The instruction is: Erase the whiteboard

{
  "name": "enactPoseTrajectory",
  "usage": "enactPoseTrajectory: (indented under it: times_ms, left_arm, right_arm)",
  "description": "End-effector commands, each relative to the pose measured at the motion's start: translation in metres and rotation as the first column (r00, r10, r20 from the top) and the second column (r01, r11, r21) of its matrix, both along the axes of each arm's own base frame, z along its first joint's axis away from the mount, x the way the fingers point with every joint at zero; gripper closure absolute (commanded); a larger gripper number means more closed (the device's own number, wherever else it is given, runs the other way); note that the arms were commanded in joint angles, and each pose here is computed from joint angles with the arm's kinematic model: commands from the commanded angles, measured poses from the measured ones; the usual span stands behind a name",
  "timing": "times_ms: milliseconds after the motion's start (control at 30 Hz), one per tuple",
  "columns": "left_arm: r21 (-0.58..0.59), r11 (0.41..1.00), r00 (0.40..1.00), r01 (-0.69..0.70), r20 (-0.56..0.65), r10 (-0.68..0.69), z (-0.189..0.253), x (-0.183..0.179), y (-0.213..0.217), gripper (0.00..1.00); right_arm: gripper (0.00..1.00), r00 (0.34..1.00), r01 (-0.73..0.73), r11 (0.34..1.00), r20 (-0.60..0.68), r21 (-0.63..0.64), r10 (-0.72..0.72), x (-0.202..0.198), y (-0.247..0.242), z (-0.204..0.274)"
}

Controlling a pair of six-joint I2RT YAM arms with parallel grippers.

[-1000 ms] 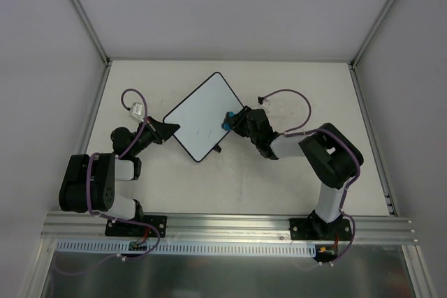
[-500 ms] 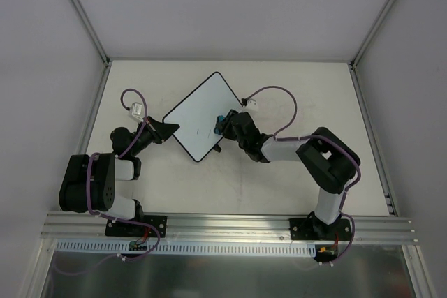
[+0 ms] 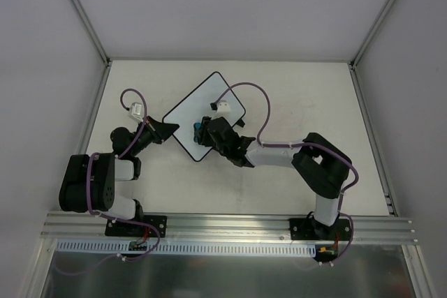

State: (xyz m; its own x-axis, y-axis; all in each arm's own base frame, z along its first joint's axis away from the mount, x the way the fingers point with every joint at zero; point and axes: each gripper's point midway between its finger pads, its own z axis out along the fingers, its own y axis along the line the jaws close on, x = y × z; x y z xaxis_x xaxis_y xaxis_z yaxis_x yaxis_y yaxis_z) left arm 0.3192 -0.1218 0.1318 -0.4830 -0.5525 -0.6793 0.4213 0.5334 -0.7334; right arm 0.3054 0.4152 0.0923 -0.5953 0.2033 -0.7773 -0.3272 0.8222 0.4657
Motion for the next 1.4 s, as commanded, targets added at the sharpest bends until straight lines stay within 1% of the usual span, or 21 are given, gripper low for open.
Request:
enactPoseTrajectory:
  times_ms: [0, 67, 233, 400, 667, 767, 1100, 1367]
  left_arm:
    - [0.079, 0.997, 0.938, 0.018, 0.344, -0.045, 0.055, 0.002, -0.004, 1.00]
    - [0.080, 0.997, 0.938, 0.021, 0.344, -0.047, 0.055, 0.001, -0.005, 1.00]
    - [0.081, 0.997, 0.939, 0.021, 0.342, -0.047, 0.054, 0.002, -0.005, 1.00]
    - [0.080, 0.997, 0.937, 0.022, 0.345, -0.049, 0.056, 0.001, -0.005, 1.00]
    - [0.080, 0.997, 0.938, 0.023, 0.342, -0.049, 0.055, 0.001, -0.005, 1.00]
    - [0.081, 0.996, 0.938, 0.023, 0.344, -0.049, 0.055, 0.001, -0.005, 1.00]
    - [0.080, 0.996, 0.938, 0.024, 0.344, -0.051, 0.056, 0.001, -0.005, 1.00]
    - [0.084, 0.996, 0.936, 0.029, 0.347, -0.057, 0.056, 0.000, -0.006, 1.00]
  right_arm:
    - [1.00, 0.988, -0.153, 0.985, -0.022, -0.079, 0.152, -0.031, 0.030, -0.020]
    - [1.00, 0.983, -0.183, 0.979, -0.007, -0.090, 0.183, -0.035, 0.039, -0.017]
    - [1.00, 0.980, -0.196, 0.975, 0.010, -0.103, 0.199, -0.037, 0.043, -0.016]
    - [1.00, 0.989, -0.145, 0.984, 0.006, -0.104, 0.147, -0.032, 0.039, -0.020]
    - [1.00, 0.985, -0.166, 0.981, 0.025, -0.105, 0.169, -0.030, 0.047, -0.016]
    - [1.00, 0.979, -0.186, 0.975, 0.058, -0.123, 0.194, -0.026, 0.054, -0.009]
    - [1.00, 0.966, -0.189, 0.962, 0.141, -0.198, 0.219, -0.010, 0.062, 0.010]
    - [1.00, 0.957, -0.177, 0.948, 0.178, -0.264, 0.228, 0.004, 0.063, 0.024]
